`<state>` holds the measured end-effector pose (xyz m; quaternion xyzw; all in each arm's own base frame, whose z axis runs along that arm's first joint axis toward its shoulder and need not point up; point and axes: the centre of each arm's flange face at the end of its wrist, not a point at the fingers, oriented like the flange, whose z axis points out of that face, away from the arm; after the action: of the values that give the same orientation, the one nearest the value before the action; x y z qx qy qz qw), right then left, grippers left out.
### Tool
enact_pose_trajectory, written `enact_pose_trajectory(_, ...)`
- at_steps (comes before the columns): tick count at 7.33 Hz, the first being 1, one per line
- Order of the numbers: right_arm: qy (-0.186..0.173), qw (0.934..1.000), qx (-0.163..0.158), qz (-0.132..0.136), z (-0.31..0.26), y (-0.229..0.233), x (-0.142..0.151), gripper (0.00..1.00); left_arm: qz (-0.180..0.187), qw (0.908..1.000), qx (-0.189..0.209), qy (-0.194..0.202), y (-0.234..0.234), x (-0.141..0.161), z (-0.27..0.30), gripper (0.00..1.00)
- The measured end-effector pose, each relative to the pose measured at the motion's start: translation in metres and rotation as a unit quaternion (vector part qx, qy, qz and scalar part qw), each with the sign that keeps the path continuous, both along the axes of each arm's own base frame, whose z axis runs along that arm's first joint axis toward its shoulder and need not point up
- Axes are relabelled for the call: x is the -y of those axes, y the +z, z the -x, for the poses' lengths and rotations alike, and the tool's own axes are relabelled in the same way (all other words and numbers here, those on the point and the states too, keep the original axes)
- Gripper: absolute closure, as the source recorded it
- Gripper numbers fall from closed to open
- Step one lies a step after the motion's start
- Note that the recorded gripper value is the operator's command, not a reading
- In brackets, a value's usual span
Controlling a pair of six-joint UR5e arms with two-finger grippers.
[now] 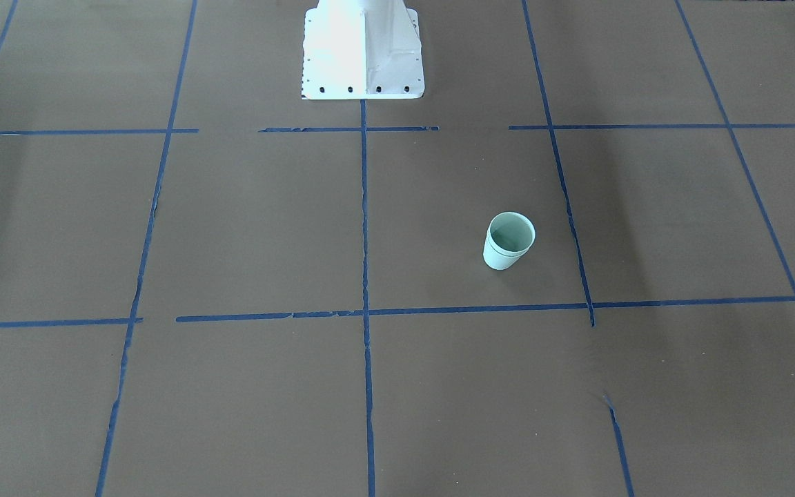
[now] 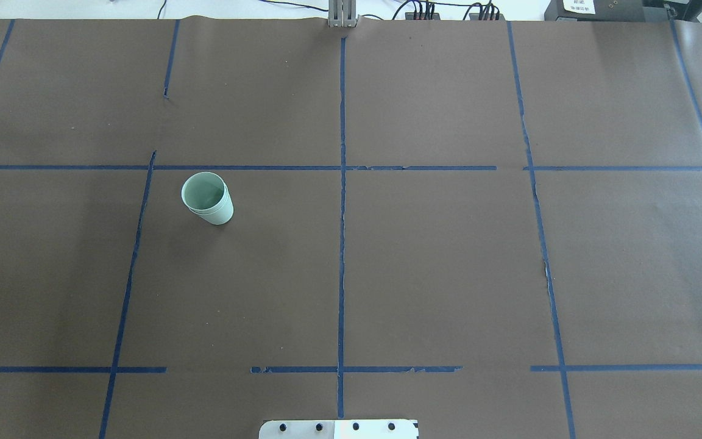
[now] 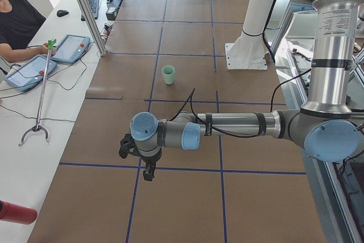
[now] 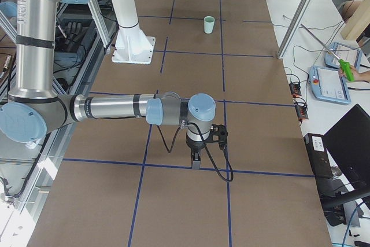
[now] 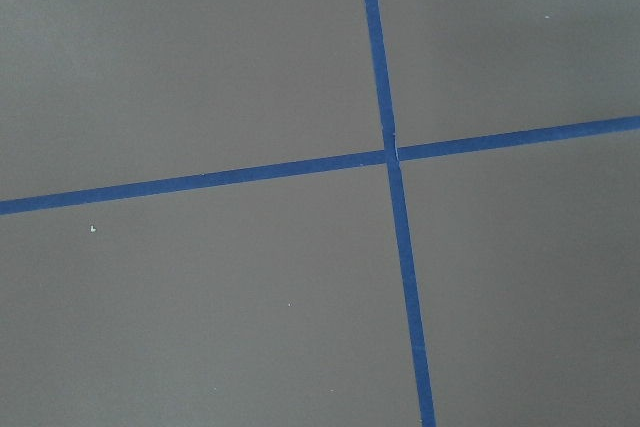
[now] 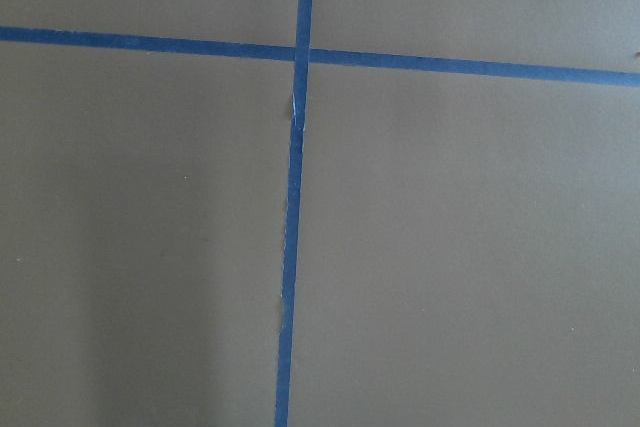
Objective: Stack cups
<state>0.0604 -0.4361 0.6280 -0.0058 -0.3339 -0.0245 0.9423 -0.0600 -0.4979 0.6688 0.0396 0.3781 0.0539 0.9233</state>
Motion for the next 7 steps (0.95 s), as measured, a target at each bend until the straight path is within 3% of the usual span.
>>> enact_pose_trajectory(7,0.000,1.0000,0.000,0.000,0.0000,-0.0002,0.0000,0.00,0.002,1.0000,0.001,-0.001,0.0022,-0.0038,0.0013,0.00)
